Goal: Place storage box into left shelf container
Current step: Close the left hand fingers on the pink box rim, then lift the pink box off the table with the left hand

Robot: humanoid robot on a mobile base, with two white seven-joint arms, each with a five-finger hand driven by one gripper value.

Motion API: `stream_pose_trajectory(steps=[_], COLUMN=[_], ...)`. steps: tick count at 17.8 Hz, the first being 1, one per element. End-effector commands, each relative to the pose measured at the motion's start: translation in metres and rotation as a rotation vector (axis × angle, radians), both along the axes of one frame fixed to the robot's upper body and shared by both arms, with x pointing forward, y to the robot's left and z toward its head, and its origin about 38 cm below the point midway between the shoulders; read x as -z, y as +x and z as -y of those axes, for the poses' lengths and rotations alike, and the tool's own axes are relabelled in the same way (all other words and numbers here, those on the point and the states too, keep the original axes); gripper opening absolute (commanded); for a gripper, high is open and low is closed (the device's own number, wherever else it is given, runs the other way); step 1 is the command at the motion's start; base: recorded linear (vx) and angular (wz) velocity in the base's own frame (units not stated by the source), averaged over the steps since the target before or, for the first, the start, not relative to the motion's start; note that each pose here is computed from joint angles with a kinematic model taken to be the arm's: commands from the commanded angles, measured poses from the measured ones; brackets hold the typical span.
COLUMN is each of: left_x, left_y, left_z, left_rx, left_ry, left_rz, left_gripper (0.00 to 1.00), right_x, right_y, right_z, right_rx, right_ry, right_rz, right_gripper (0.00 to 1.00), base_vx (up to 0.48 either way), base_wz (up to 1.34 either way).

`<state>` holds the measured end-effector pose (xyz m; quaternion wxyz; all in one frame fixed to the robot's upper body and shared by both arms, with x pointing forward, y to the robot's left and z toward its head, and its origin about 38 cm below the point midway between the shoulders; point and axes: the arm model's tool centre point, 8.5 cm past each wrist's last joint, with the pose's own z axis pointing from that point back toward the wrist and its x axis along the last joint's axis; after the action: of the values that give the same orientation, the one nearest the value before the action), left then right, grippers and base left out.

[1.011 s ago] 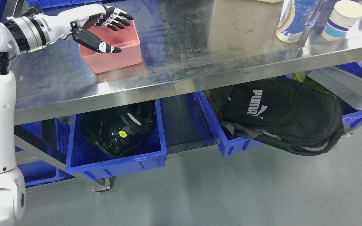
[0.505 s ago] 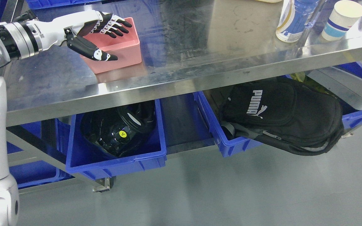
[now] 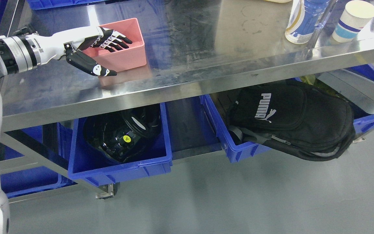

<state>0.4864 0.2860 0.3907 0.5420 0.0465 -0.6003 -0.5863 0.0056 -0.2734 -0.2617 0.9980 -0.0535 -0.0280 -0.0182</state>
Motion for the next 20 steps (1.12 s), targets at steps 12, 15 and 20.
stream_pose_trajectory(steps=[12,15,20], left_x=[0.035,0.023,-0.007], left_y=[0.022,0.024,0.024], left_z=[0.020,0.018,0.030], left_rx=[0.059,0.056,0.085], left_ry=[-0.077,-0.172,-0.424], left_rz=[-0.047,0.004,0.099], left_gripper=[0.00,0.00,0.00], right_x=[-0.001,-0.001,-0.001], right_y=[0.018,0.018,0.018], right_z=[0.011,0.011,0.011], right_rx=[-0.003,-0.003,-0.003], right_ry=[-0.018,-0.018,-0.018], right_rz=[0.036,0.036,0.036], right_gripper=[0.99,0.99,0.99], base_vx=[0.000,0.004,-0.003], base_wz=[0.00,0.03,0.04])
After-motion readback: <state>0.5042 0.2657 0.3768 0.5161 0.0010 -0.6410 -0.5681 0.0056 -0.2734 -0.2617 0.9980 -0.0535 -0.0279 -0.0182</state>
